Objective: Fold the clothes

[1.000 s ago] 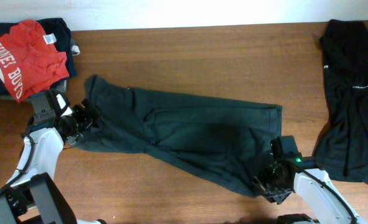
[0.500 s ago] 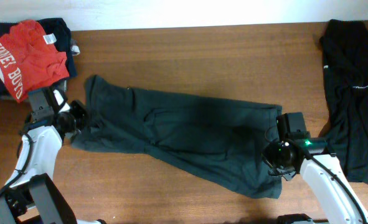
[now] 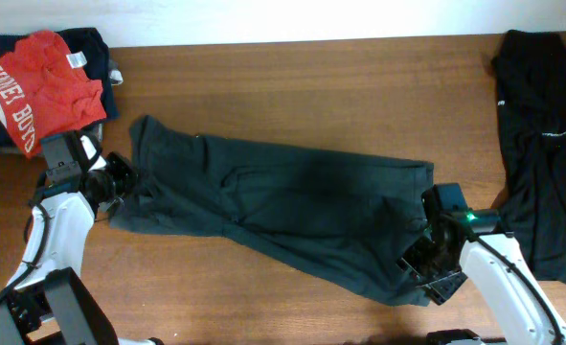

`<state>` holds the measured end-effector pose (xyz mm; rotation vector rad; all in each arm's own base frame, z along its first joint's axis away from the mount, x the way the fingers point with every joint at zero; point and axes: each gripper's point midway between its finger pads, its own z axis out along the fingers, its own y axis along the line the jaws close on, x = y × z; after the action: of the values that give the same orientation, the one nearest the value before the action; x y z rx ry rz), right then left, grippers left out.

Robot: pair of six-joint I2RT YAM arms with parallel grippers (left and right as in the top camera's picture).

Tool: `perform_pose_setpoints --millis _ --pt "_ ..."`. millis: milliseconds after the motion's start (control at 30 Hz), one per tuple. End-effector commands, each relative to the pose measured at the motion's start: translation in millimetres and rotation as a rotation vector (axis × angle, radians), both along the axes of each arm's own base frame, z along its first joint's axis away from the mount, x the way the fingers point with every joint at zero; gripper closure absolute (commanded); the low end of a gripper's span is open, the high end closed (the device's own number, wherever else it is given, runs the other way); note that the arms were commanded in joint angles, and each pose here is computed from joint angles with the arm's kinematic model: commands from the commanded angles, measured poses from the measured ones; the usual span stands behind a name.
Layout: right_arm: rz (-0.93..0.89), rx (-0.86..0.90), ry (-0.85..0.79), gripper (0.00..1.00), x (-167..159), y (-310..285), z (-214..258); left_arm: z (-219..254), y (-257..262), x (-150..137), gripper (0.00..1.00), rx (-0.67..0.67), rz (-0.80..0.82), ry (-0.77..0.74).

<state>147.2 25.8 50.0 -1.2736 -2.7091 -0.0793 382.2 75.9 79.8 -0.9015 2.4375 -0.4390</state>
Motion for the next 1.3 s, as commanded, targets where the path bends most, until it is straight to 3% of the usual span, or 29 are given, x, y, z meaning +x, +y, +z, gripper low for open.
perform_pose_setpoints --millis 0,600,800,900,1067,1167,1267 --pt "-0.036 0.028 0.029 0.40 -11.1 5.0 -16.7 6.7 0.2 4.2 0.77 0.009 -0.008 -0.018" --pt "-0.103 0.040 0.016 0.43 -30.1 7.2 -66.2 6.6 0.2 4.2 0.77 0.009 -0.008 -0.018" --pt "-0.102 0.029 0.003 0.70 -26.3 5.3 -65.7 6.7 0.2 4.2 0.79 0.009 -0.008 -0.018" --pt "-0.103 0.004 -0.034 0.95 -13.0 1.1 -59.3 6.8 0.2 4.3 0.89 0.009 -0.007 -0.018" --pt "-0.097 -0.012 -0.109 0.96 15.4 -1.7 -40.2 6.8 0.1 4.2 0.98 -0.001 0.006 -0.016" --pt "-0.088 -0.040 -0.158 0.95 31.8 -6.8 -28.8 10.1 0.6 8.8 0.99 -0.015 0.026 -0.036" --pt "-0.089 -0.105 -0.204 0.82 45.6 -18.2 -20.3 17.8 3.0 19.2 0.99 -0.017 0.041 -0.087"
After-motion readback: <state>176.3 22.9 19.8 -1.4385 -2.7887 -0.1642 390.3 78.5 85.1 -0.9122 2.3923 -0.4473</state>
